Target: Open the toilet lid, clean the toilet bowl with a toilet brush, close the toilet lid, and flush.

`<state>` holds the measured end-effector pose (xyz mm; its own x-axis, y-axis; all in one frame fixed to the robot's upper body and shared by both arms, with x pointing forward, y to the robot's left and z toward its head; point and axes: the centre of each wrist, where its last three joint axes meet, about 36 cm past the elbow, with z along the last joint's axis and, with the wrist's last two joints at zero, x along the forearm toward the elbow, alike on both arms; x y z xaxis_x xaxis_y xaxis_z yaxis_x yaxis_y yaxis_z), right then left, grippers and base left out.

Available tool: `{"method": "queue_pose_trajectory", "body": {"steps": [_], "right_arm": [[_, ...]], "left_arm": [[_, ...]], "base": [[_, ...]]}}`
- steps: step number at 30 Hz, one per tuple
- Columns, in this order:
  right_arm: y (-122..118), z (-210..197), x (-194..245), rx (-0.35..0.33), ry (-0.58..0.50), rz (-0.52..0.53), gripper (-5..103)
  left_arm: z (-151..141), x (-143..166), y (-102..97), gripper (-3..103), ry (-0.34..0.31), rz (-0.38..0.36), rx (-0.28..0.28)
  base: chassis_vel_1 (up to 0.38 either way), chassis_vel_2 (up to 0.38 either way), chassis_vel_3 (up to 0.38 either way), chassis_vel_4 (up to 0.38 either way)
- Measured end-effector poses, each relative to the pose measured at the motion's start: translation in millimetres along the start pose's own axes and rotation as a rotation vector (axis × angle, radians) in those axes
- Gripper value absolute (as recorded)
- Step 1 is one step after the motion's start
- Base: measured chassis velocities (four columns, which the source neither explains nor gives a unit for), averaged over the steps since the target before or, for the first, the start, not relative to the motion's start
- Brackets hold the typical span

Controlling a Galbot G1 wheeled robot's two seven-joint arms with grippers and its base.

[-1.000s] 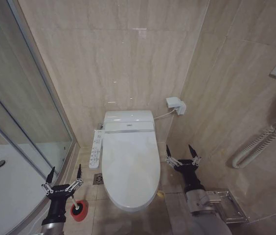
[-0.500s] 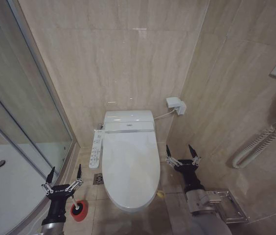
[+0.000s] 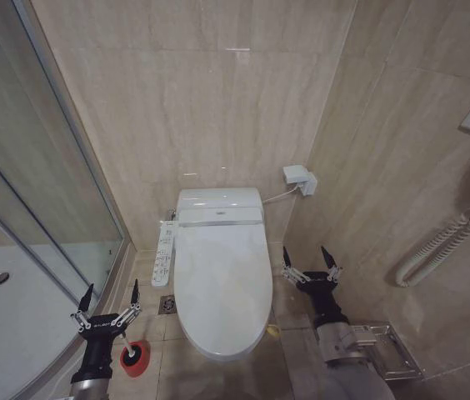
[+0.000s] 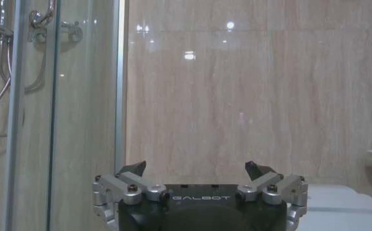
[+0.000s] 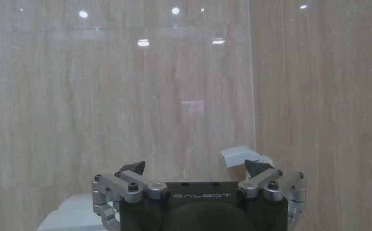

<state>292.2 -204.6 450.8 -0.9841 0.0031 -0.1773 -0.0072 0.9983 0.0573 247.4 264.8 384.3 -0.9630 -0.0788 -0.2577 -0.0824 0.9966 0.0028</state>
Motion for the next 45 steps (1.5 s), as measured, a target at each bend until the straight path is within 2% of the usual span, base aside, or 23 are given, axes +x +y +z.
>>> {"method": "queue_pose_trajectory", "body": {"steps": [45], "right_arm": [[0.0, 0.0, 0.0, 0.000, 0.000, 0.000, 100]], "left_arm": [[0.0, 0.0, 0.0, 100, 0.000, 0.000, 0.000]], "base": [[0.000, 0.000, 0.000, 0.000]]}}
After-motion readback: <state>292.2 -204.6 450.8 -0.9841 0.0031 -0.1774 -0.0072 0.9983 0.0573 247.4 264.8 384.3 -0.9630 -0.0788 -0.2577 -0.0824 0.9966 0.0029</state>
